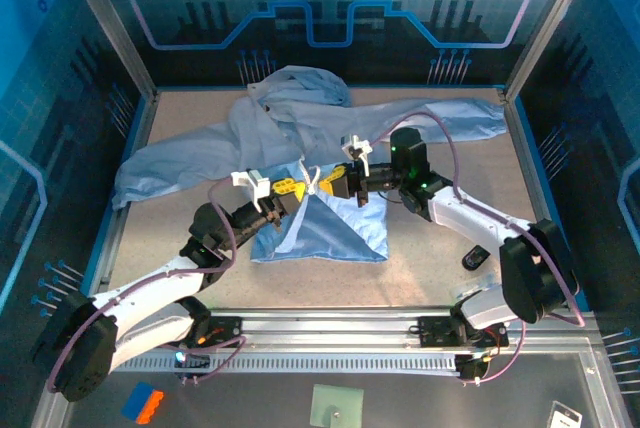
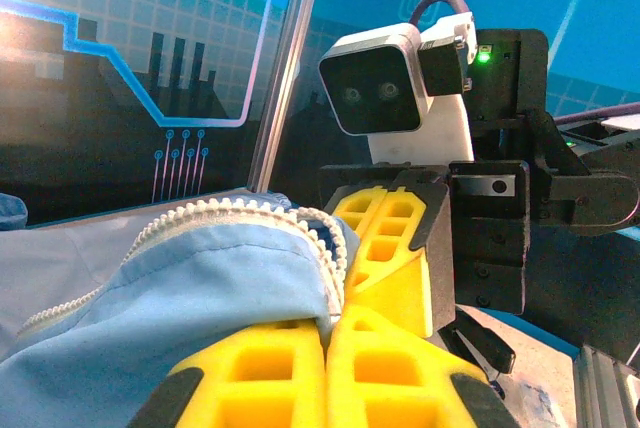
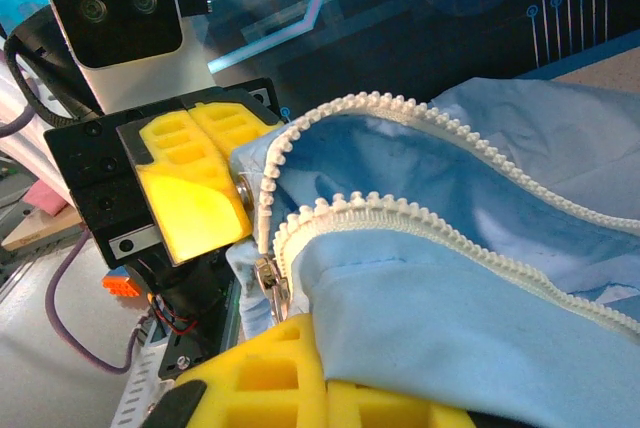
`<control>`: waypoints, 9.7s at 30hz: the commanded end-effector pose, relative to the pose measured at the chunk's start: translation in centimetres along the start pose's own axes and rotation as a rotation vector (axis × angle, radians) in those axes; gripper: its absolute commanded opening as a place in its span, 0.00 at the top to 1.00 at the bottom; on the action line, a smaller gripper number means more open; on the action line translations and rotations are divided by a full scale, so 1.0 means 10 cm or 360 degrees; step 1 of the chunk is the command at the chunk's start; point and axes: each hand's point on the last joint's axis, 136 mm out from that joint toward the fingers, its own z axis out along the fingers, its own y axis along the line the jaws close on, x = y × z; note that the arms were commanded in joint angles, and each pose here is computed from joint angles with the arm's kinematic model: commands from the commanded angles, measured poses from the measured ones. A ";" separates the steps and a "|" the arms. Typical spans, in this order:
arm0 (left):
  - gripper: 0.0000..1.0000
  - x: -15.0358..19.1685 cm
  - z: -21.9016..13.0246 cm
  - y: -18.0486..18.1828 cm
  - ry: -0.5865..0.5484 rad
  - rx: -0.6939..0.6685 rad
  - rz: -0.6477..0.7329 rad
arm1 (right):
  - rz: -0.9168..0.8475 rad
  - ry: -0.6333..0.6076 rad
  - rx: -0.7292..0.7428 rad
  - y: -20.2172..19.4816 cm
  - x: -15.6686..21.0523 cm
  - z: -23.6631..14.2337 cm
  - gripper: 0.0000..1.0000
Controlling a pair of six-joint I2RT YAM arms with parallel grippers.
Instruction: Zip up the jacket
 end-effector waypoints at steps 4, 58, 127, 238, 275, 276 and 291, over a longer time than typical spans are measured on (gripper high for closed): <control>1.00 -0.15 -0.04 -0.04 -0.0092 0.0022 0.0036 | -0.0079 -0.0040 -0.0079 0.12 -0.18 0.03 1.00; 1.00 0.05 -0.10 0.01 -0.0031 0.0008 -0.0013 | 0.0036 -0.0066 -0.0083 0.07 -0.25 0.03 1.00; 0.94 0.58 -0.32 -0.28 0.0697 0.0150 -0.0246 | 0.0136 0.0051 -0.0148 0.20 0.17 -0.04 1.00; 1.00 0.82 -0.56 -0.32 0.1521 -0.0639 -0.1155 | -0.0332 0.0381 0.0591 0.51 0.86 0.09 0.59; 1.00 0.88 -0.58 -0.32 0.1605 -0.0698 -0.1124 | -0.0376 0.0469 0.0542 0.51 0.98 0.55 0.74; 1.00 0.88 -0.58 -0.33 0.1608 -0.0693 -0.1117 | -0.0382 0.0477 0.0542 0.51 0.99 0.54 0.74; 1.00 0.91 -0.64 -0.32 0.1624 -0.0689 -0.1091 | -0.0391 0.0533 0.0536 0.55 1.01 0.48 0.67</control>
